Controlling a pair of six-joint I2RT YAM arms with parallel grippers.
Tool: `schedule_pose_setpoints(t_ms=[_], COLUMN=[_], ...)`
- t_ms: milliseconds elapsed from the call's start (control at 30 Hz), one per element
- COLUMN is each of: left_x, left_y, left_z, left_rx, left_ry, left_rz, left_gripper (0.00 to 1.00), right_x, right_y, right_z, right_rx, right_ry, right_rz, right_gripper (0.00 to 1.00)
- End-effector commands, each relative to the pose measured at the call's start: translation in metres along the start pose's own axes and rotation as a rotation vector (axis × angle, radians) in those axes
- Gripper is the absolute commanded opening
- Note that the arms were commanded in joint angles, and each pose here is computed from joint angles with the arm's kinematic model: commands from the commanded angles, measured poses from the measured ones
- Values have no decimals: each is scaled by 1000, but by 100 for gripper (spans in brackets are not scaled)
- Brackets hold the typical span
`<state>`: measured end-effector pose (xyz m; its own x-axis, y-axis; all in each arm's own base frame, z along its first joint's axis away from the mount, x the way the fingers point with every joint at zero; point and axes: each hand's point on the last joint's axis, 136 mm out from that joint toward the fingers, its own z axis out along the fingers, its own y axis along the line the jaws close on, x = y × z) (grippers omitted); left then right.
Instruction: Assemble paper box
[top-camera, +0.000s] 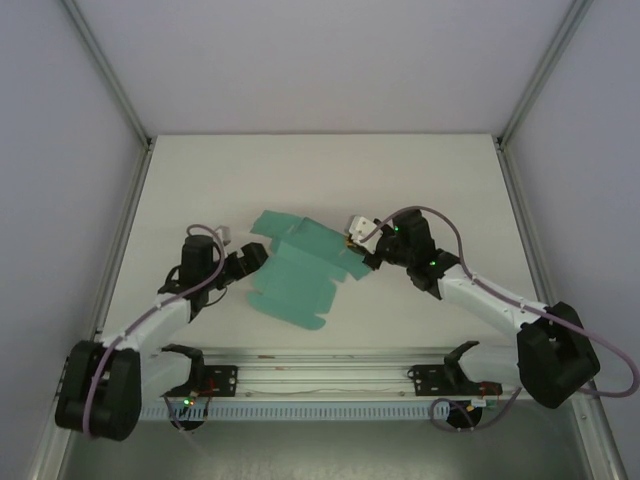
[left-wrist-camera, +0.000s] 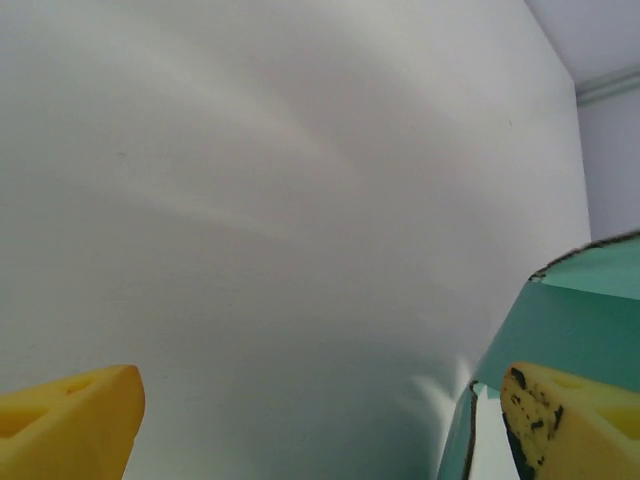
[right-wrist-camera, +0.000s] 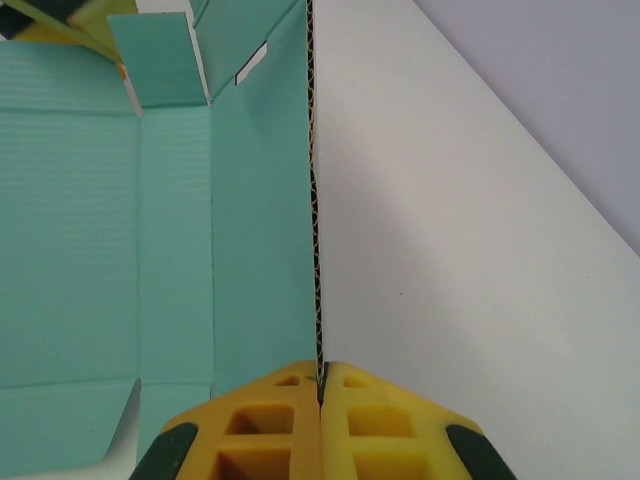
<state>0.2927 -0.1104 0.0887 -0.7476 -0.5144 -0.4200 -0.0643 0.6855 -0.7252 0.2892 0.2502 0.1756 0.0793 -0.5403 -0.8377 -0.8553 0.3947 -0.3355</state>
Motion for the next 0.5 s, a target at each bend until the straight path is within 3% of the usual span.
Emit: schedule_pose_setpoints(t_ms=[0, 267, 400, 467], left_x=[-16, -7, -3, -3], left_y=[-47, -70, -73, -76], left_z=[7, 22, 31, 35], left_rx=[219, 372, 362, 374], left_ry=[20, 95, 128, 137], left_rz=[76, 63, 71, 63], left_gripper=[83, 72, 54, 40], right_x=[-9, -11, -13, -14], right_y=[1, 0, 1, 1], right_z=[0, 5, 5, 6], right_rx=[-23, -35, -42, -42], right_ry=[-32, -46, -57, -57], right_rz=[21, 42, 48, 47], right_gripper=[0, 0, 0, 0])
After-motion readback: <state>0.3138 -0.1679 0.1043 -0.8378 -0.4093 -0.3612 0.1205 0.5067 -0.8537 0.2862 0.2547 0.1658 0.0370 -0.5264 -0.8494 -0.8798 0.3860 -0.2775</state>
